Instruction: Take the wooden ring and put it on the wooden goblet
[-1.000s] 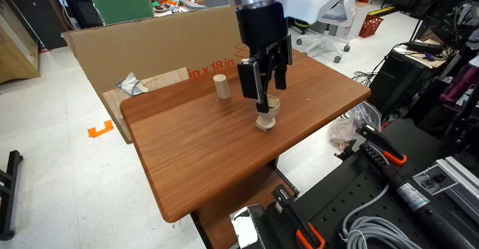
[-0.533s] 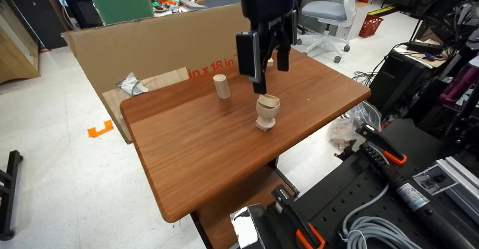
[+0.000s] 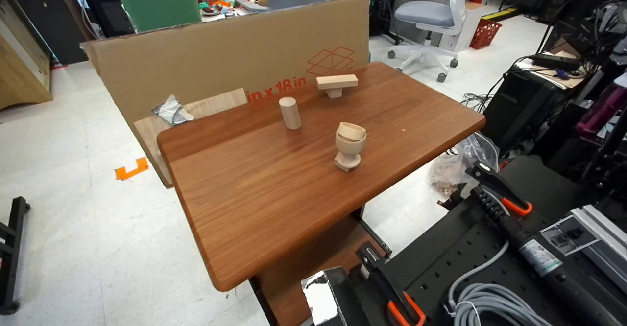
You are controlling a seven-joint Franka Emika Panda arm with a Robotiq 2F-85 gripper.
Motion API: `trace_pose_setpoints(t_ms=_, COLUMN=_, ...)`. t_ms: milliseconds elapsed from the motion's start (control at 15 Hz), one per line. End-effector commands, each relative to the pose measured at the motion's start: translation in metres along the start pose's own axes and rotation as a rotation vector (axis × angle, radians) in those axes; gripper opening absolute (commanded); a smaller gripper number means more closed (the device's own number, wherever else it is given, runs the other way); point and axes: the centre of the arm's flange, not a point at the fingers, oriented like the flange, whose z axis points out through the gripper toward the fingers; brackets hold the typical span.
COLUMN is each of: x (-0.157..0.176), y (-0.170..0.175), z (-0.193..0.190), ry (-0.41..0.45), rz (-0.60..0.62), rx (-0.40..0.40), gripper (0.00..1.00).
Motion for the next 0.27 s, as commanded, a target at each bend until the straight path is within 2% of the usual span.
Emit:
trace_pose_setpoints(t_ms=0, x=-0.004, y=0.017, z=-0.004, ry=-0.016, rz=0.037, rx=-0.001, gripper=1.0)
trace_pose_setpoints(t_ms=200, x=-0.006, y=0.035, z=-0.001, ry=-0.03, rz=0.073, rx=0.002, gripper=1.0)
